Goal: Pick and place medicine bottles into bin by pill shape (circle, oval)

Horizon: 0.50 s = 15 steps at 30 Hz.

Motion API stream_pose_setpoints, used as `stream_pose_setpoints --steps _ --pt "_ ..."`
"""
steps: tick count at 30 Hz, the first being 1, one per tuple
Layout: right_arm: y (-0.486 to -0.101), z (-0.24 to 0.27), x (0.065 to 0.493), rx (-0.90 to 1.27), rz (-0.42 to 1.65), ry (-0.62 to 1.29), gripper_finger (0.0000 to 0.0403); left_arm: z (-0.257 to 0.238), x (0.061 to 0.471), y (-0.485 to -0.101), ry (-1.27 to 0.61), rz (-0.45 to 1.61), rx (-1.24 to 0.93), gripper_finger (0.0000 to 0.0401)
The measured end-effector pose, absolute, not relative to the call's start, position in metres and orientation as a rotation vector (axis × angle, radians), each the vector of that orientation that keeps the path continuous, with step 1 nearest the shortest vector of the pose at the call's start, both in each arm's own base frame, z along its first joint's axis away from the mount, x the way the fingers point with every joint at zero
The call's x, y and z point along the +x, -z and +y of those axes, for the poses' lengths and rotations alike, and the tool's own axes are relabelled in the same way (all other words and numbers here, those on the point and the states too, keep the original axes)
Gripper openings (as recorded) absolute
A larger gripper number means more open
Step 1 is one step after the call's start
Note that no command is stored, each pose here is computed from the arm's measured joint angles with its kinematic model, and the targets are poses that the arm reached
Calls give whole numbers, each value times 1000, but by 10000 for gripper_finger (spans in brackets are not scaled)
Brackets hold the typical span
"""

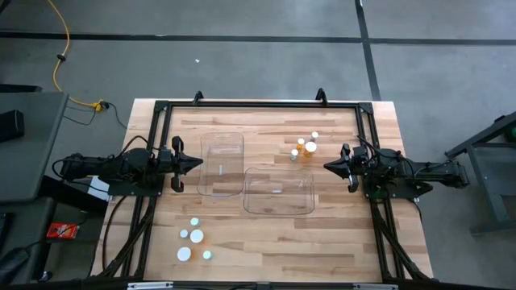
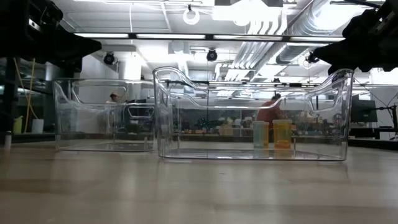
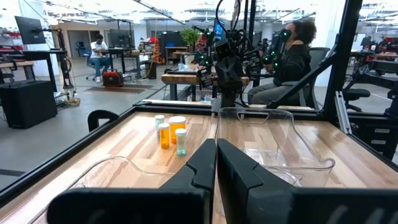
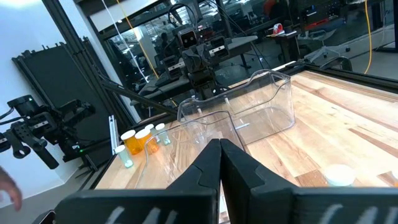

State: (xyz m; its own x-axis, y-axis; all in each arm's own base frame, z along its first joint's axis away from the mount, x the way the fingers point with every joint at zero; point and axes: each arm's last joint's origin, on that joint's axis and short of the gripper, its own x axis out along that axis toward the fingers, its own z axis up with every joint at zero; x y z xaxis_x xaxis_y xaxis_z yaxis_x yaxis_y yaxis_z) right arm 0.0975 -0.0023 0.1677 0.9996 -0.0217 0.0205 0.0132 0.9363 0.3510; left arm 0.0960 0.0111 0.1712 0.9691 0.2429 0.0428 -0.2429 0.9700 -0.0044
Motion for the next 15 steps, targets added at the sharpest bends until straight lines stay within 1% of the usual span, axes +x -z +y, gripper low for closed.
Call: stream_pose_setpoints --steps 5,11,13,15 --pt "-168 -2 98 356 -24 18 0 11 96 -171 -245 -44 1 5" --pt "-168 -4 97 244 -37 69 0 11 96 -171 -246 -44 1 5" --pt "-171 -4 97 309 -66 82 0 11 96 -171 -246 -44 1 5" --pt "-176 -5 97 419 -125 90 0 11 96 -171 -245 -44 1 5"
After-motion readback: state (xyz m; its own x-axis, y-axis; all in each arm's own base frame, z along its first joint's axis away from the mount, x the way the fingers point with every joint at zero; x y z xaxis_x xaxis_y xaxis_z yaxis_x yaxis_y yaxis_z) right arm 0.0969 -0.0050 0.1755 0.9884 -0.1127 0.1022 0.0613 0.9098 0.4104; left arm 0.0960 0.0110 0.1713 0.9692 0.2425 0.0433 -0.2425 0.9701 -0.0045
